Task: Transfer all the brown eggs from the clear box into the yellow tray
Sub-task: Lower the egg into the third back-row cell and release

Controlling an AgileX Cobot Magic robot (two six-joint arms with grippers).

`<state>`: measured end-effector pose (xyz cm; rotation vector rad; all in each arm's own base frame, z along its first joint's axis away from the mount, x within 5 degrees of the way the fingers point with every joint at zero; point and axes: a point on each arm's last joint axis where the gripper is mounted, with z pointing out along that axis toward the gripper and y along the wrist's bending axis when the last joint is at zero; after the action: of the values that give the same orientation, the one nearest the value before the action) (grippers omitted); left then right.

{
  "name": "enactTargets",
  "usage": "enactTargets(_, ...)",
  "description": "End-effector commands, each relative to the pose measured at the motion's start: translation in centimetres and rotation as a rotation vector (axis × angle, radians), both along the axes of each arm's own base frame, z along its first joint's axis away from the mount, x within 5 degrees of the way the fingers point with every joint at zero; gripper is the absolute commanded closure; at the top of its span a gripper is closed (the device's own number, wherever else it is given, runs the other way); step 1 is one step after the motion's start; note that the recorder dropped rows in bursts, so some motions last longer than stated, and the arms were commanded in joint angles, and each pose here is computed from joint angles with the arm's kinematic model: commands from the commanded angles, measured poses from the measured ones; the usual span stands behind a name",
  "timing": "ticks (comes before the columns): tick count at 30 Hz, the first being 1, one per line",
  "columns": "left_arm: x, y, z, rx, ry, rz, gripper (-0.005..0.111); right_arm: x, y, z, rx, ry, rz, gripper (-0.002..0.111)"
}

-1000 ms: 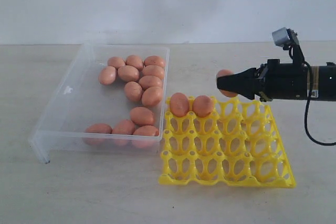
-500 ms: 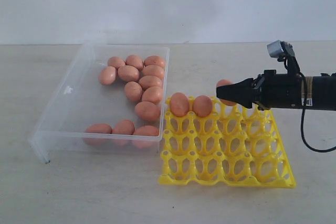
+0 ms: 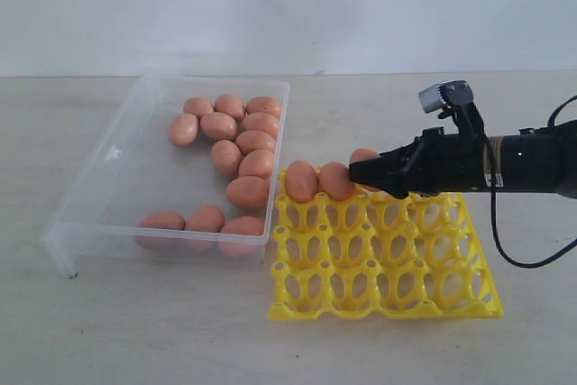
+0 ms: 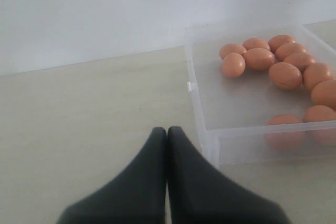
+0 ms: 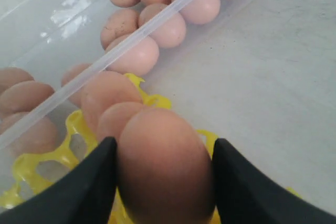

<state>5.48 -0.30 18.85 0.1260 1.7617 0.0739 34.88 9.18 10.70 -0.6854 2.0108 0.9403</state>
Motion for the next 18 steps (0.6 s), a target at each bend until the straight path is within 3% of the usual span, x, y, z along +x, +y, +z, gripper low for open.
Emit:
enactTargets(1, 0.0, -0.06, -0.05, -0.016, -0.004, -0.007, 0.111, -0.14, 0.49, -0.2, -0.048, -0.008, 0.018, 0.109)
enactTargets(7, 0.0, -0.06, -0.05, -0.016, -0.004, -0.007, 0.111, 0.04, 0.37, -0.25, -0.052, -0.001, -0.009, 0.108)
enactTargets(9, 0.0, -0.06, -0.05, -0.016, -0.004, -0.007, 0.111, 0.1, 0.23, -0.41, -0.082, -0.014, -0.011, 0.098)
enactTargets(11, 0.0, -0.06, -0.05, -0.016, -0.004, -0.007, 0.111, 0.14, 0.12, -0.56, -0.107, -0.02, -0.013, 0.071)
enactTargets(12, 0.0, -0.06, -0.05, -0.016, -0.004, -0.007, 0.111, 0.14, 0.12, -0.56, -0.107, -0.021, -0.013, 0.065)
enactTargets(18, 0.0, -0.06, -0.05, -0.016, -0.004, -0.007, 0.111, 0.42, 0.06, 0.01, -0.084, -0.03, -0.051, 0.051)
